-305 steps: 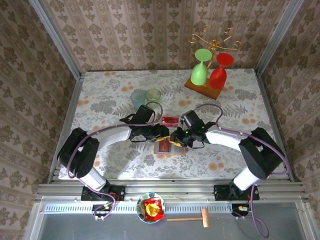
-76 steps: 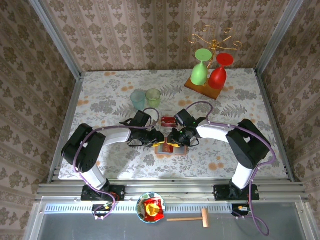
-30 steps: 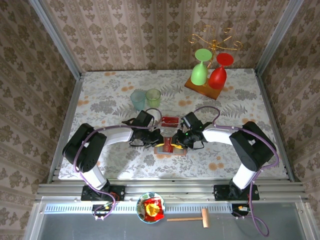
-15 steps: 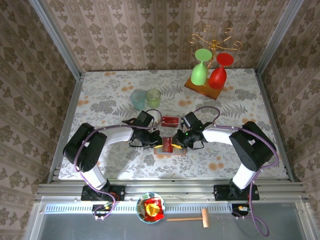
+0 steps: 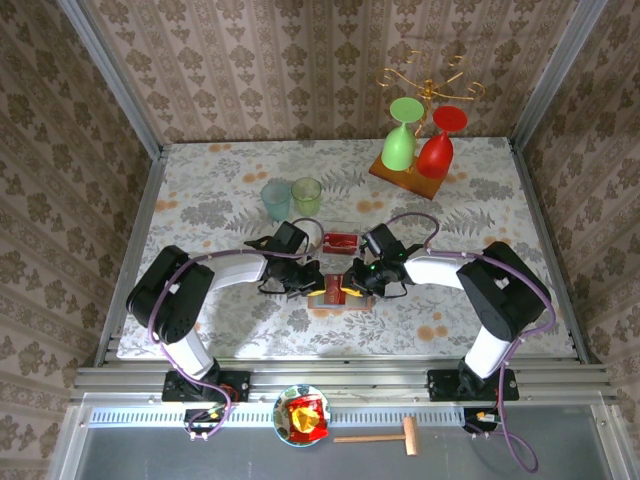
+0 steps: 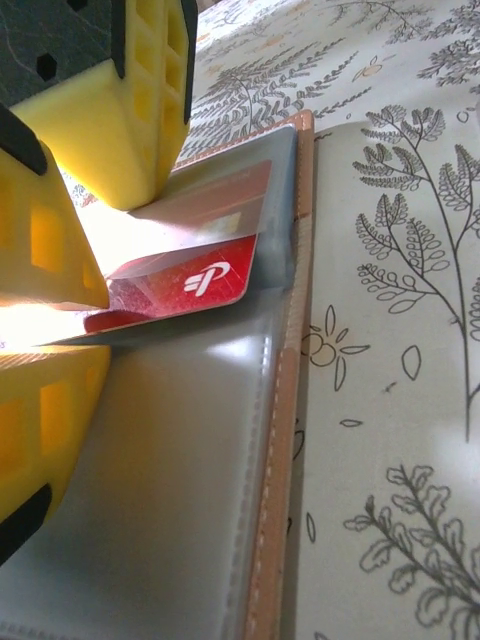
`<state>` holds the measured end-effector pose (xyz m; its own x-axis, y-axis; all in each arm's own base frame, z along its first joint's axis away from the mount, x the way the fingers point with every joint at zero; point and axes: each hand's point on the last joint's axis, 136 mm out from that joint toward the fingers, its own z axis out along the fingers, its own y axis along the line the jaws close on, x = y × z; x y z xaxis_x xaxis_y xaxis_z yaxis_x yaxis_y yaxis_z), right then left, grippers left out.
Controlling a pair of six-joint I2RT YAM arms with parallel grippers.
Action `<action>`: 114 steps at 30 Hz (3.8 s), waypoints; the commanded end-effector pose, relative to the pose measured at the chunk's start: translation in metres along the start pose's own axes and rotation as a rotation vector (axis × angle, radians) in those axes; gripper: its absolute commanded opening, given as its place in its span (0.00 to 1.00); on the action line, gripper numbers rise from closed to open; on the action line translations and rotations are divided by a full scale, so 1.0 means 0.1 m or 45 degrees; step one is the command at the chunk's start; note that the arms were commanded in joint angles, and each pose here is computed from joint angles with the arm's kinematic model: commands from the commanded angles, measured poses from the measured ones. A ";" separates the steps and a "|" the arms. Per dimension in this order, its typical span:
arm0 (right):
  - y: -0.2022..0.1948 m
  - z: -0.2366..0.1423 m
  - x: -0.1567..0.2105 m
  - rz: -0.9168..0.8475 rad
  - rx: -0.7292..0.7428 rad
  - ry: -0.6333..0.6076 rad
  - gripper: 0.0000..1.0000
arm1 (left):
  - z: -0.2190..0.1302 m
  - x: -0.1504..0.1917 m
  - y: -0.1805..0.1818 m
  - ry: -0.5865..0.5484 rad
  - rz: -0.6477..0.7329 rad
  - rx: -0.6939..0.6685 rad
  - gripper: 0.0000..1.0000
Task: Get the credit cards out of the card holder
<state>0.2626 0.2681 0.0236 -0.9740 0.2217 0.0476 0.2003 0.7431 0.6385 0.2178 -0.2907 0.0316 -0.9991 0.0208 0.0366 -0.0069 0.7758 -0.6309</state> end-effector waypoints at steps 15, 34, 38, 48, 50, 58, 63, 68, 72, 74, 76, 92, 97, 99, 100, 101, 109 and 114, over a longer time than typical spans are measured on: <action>0.04 0.05 -0.01 0.009 -0.041 0.024 0.12 | 0.00 0.06 0.18 0.012 -0.029 -0.050 0.00; 0.24 0.14 0.03 -0.073 -0.026 0.061 0.05 | -0.14 0.17 0.42 -0.034 -0.100 -0.056 0.01; 0.12 0.03 0.05 -0.094 0.045 0.026 0.04 | -0.15 0.12 0.38 -0.043 -0.093 -0.042 0.01; -0.02 -0.26 0.02 -0.136 0.158 -0.062 0.03 | -0.14 0.05 0.27 -0.045 -0.080 0.002 0.03; -0.02 -0.31 0.02 -0.153 0.167 -0.078 0.03 | -0.13 0.04 0.24 -0.049 -0.068 0.014 0.04; 0.02 -0.33 -0.01 -0.201 0.193 -0.070 0.03 | -0.17 0.01 0.21 -0.047 -0.031 0.002 0.05; 0.05 -0.35 -0.04 -0.236 0.202 -0.072 0.03 | -0.26 -0.01 0.22 -0.088 -0.020 -0.023 0.07; 0.19 -0.34 -0.03 -0.300 0.160 -0.044 0.03 | -0.37 -0.05 0.20 -0.138 -0.009 -0.021 0.17; 0.29 -0.30 0.00 -0.337 0.126 -0.010 0.03 | -0.44 -0.07 0.23 -0.171 -0.018 -0.034 0.26; 0.33 -0.28 0.02 -0.352 0.118 0.002 0.03 | -0.48 -0.08 0.25 -0.186 -0.017 -0.037 0.30; 0.36 -0.24 0.04 -0.359 0.111 0.019 0.03 | -0.52 -0.09 0.28 -0.202 -0.025 -0.048 0.34; 0.34 -0.26 0.07 -0.375 0.220 0.034 0.02 | -0.40 -0.09 0.48 -0.128 -0.059 -0.063 0.40; 0.43 -0.20 0.11 -0.366 0.179 0.054 0.04 | -0.35 -0.10 0.47 -0.114 -0.062 -0.044 0.39; 0.45 -0.17 0.12 -0.357 0.179 0.067 0.06 | -0.33 -0.11 0.46 -0.112 -0.063 -0.030 0.39; 0.45 -0.15 0.14 -0.353 0.180 0.073 0.08 | -0.32 -0.11 0.45 -0.110 -0.063 -0.017 0.39; 0.45 -0.14 0.14 -0.350 0.181 0.077 0.10 | -0.31 -0.11 0.44 -0.108 -0.065 -0.006 0.39; 0.40 -0.10 0.15 -0.317 0.207 0.080 0.13 | -0.32 -0.13 0.39 -0.109 -0.063 0.013 0.39; 0.38 -0.14 0.14 -0.319 0.228 0.062 0.10 | -0.31 -0.14 0.38 -0.111 -0.066 0.023 0.39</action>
<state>0.2569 0.2934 0.0586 -0.9976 -0.0185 -0.0661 -0.0497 0.8590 0.5095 0.2330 -0.2390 0.0321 -0.9967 -0.0803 -0.0122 -0.0544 0.7716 -0.6338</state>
